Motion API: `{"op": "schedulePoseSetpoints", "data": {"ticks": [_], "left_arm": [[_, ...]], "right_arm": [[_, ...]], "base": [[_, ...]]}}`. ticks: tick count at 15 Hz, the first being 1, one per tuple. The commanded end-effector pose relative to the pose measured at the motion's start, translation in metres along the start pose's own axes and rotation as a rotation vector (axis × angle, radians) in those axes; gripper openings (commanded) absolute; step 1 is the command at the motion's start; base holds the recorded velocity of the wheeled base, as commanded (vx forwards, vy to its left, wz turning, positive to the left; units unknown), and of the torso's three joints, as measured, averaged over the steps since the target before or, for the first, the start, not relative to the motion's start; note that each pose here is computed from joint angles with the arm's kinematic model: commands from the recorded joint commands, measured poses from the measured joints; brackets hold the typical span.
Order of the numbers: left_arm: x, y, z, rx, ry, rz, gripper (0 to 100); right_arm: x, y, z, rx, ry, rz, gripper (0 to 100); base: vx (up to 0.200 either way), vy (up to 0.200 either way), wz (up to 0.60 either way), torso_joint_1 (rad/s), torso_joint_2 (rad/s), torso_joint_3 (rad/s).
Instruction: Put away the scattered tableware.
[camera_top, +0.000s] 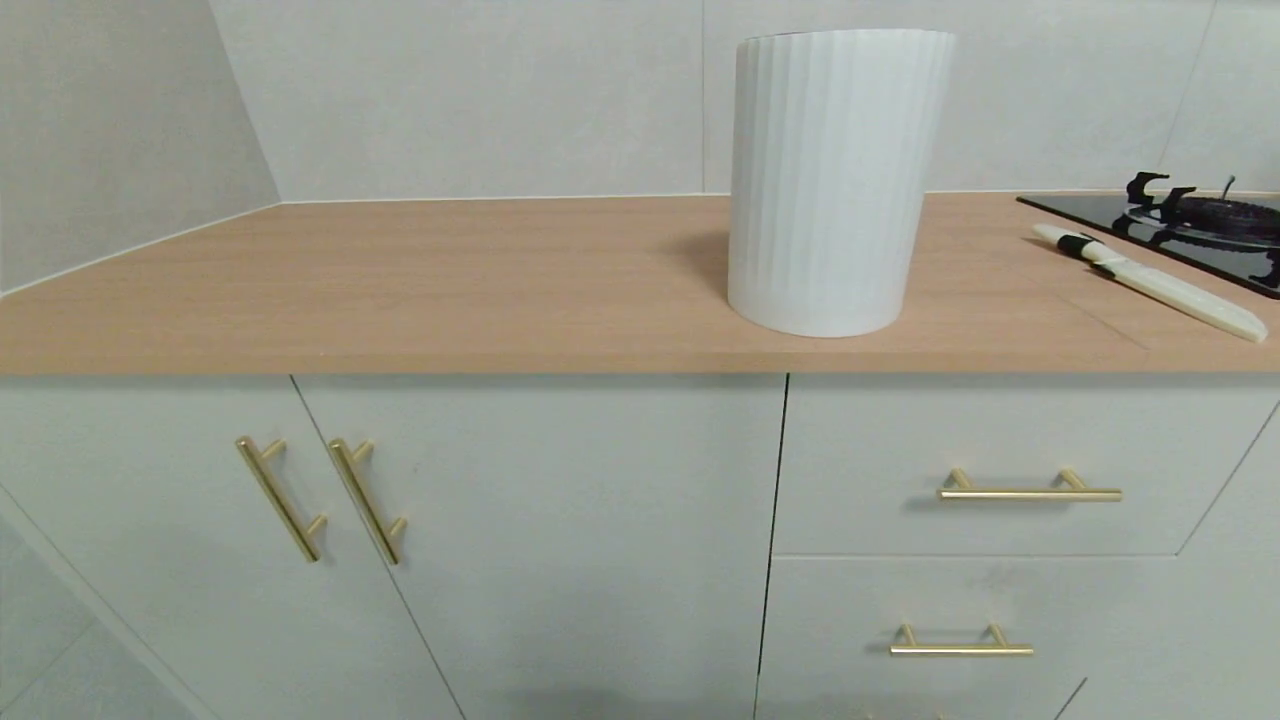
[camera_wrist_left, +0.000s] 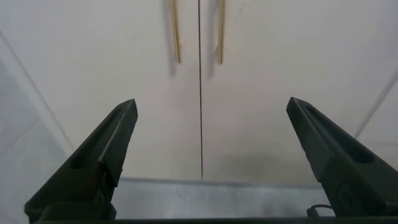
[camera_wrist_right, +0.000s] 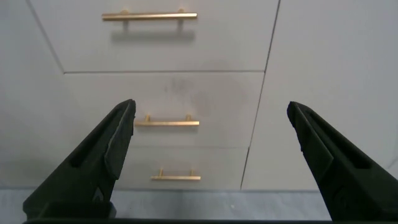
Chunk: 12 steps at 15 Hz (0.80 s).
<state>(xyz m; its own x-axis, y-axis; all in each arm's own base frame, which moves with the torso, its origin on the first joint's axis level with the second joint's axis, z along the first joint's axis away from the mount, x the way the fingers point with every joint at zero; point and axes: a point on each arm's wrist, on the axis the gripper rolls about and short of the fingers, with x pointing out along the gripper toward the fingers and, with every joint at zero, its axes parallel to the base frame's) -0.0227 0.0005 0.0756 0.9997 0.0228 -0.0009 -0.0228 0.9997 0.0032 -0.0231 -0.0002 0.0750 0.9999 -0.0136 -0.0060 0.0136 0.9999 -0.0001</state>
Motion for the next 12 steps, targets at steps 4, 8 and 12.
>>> {"op": "schedulePoseSetpoints", "data": {"ticks": [4,8,12], "left_arm": [[0.0001,0.0000,0.0001,-0.002,0.001,0.000,100],[0.0000,0.0000,0.0001,-0.003,-0.001,0.000,100],[0.0000,0.0000,0.0001,-0.003,-0.001,0.000,100]], "right_arm": [[0.0001,0.0000,0.0000,0.000,0.002,0.000,100],[0.0001,0.0000,0.0000,0.000,0.002,0.000,100],[0.0001,0.0000,0.0000,0.000,0.002,0.000,100]], "base": [[0.050,0.000,0.00,0.001,0.00,0.001],[0.000,0.000,-0.30,0.000,0.00,0.000],[0.000,0.000,-0.15,0.001,0.00,-0.001]]}}
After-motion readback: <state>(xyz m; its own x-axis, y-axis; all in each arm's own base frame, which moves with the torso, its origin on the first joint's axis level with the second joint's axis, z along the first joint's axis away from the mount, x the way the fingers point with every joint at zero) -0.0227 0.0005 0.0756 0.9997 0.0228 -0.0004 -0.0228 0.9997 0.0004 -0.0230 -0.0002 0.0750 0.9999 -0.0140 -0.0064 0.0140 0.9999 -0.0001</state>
